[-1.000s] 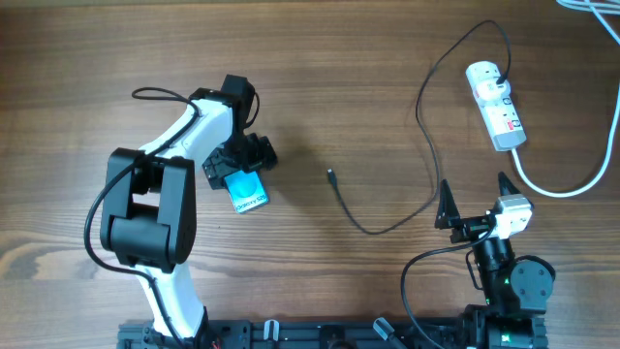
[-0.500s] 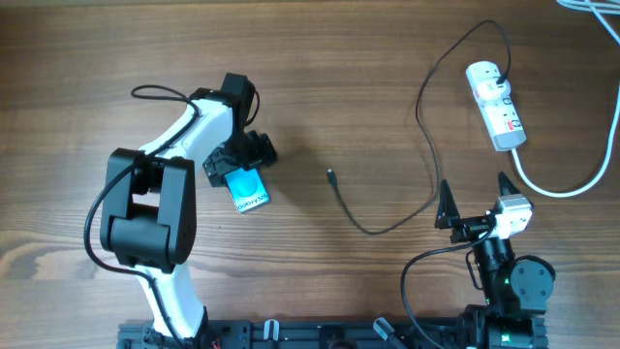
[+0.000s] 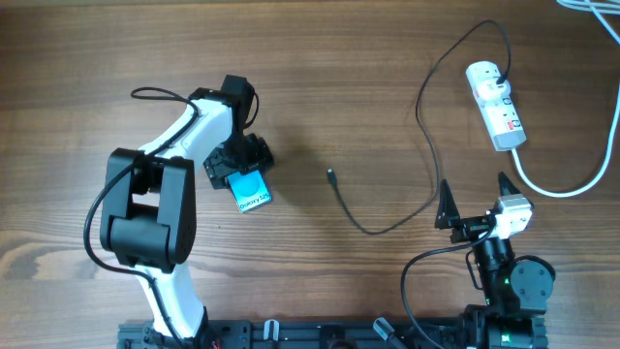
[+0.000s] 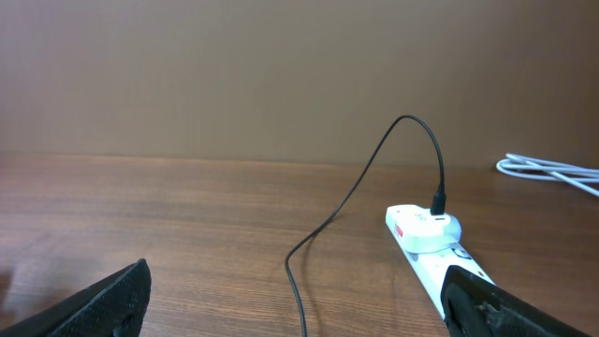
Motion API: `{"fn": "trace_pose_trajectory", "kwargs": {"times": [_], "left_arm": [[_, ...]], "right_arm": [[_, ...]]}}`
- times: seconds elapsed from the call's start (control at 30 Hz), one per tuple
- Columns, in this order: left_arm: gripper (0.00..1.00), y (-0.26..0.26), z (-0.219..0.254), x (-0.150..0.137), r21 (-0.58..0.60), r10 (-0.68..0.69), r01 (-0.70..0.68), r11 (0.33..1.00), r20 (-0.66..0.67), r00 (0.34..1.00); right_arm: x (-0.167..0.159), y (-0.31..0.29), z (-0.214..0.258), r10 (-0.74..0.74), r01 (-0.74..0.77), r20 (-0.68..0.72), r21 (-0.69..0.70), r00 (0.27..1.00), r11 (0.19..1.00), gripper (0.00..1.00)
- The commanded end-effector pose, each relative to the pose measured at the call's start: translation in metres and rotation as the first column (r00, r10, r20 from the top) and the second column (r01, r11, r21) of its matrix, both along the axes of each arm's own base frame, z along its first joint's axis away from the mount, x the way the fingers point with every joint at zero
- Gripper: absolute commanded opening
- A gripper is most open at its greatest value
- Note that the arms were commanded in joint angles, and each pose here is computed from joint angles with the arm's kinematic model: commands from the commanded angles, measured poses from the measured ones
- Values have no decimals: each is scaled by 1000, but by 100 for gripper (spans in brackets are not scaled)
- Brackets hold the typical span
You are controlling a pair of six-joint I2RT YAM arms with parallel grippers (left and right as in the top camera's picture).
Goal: Plug charger to phone and switch on socket
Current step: 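Close the left gripper on the phone and tilt it upright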
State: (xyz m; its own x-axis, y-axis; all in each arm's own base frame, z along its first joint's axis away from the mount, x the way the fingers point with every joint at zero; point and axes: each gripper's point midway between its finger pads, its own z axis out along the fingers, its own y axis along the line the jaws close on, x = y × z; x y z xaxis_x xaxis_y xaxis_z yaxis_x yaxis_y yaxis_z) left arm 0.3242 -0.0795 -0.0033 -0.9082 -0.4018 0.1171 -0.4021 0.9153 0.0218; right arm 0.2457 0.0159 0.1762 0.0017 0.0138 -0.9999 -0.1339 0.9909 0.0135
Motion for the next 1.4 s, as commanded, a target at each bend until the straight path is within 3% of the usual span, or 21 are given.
{"fn": "trace_pose_trajectory", "kwargs": {"times": [0.0, 0.03, 0.23, 0.53, 1.13, 1.37], "left_arm": [[93, 7, -12, -14, 30, -5, 7, 1000, -60, 998], [100, 6, -13, -13, 30, -5, 7, 1000, -56, 998], [100, 3, -15, 5, 15, -6, 6, 1000, 15, 1000], [86, 3, -15, 1, 17, -5, 5, 1000, 2, 1000], [92, 3, -15, 2, 17, -5, 5, 1000, 7, 1000], [89, 3, -15, 3, 15, -5, 4, 1000, 9, 1000]], "right_arm": [[-1, 2, 2, 9, -9, 7, 12, 1000, 1000, 100], [-1, 2, 2, 9, -9, 7, 11, 1000, 1000, 100], [-1, 2, 2, 9, -9, 7, 12, 1000, 1000, 100], [-1, 2, 2, 9, -9, 7, 12, 1000, 1000, 100], [-1, 2, 2, 9, -9, 7, 12, 1000, 1000, 100], [-1, 2, 2, 9, -9, 7, 11, 1000, 1000, 100]]}}
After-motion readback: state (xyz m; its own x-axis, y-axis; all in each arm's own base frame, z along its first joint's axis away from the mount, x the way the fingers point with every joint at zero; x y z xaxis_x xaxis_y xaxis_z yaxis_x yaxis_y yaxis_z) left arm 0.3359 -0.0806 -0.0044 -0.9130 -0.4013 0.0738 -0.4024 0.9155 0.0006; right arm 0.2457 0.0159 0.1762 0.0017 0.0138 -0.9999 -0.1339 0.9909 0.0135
